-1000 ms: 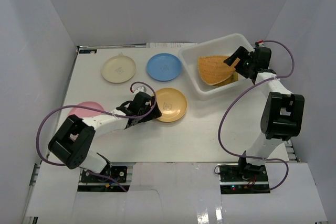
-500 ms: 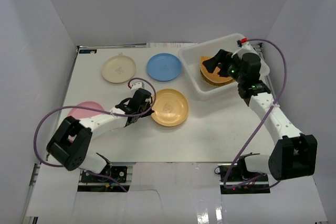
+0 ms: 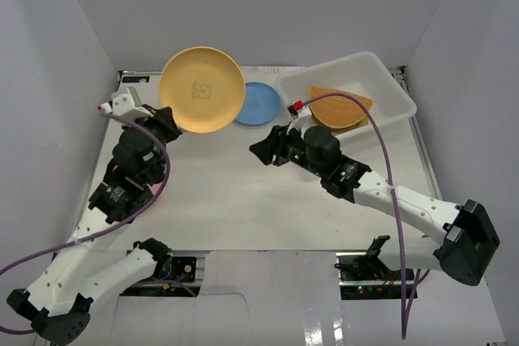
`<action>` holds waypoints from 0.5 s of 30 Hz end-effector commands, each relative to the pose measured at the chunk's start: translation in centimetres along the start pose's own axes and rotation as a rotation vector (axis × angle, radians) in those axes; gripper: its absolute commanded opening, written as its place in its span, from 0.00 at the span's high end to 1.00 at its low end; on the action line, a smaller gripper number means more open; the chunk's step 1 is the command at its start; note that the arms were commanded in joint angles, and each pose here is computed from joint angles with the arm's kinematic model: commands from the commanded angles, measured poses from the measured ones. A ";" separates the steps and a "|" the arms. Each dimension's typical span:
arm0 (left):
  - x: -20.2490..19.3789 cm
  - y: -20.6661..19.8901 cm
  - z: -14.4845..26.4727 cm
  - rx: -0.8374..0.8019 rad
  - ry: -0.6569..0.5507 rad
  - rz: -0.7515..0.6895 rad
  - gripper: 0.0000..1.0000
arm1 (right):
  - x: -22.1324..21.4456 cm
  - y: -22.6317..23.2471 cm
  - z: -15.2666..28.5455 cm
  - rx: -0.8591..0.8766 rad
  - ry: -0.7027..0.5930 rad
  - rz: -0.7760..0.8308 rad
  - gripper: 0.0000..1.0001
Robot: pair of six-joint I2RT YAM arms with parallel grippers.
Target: Place the plates into the plastic bin on the countertop
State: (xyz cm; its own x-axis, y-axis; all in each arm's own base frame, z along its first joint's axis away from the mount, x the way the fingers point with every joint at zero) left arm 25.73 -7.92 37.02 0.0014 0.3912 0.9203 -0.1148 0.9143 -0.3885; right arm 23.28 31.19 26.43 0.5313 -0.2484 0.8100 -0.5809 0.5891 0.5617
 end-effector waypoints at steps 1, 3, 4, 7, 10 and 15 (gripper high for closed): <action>7.5 0.7 2.0 0.030 -0.210 0.027 1.00 | -1.8 0.3 -2.3 -0.036 -0.056 -0.062 0.49; 9.8 0.1 2.9 -0.017 -0.255 0.066 1.00 | -4.4 0.1 -4.7 -0.046 0.011 -0.070 0.50; 10.0 -0.3 3.0 -0.040 -0.254 0.078 1.00 | -3.9 1.9 -5.9 -0.001 0.017 -0.072 0.49; 9.5 -1.6 3.6 -0.145 -0.221 0.101 1.00 | -7.9 2.9 -10.0 0.021 0.140 -0.063 0.40; 7.7 -2.2 3.9 -0.222 -0.161 0.093 1.00 | -10.3 5.0 -14.5 0.048 0.213 -0.051 0.26; 5.4 -3.1 4.8 -0.336 -0.082 0.088 1.00 | -14.5 7.4 -21.2 0.065 0.311 -0.036 0.19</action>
State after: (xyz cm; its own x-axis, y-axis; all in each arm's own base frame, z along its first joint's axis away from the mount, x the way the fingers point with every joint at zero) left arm 21.87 -7.34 44.17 -0.1444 0.4649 0.8735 0.1143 0.8847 -0.4519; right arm 24.71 51.76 13.91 0.7114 -0.0298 0.7021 -0.5604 0.5788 0.5924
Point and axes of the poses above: each gripper's point midway between its finger pads, its own z axis back along the fingers, its own y axis along the line the jaws close on, x = y × z, the point moved 3 cm from there along z, back along the fingers, and after that the axes turned 3 degrees about -z, right-handed, at the moved point
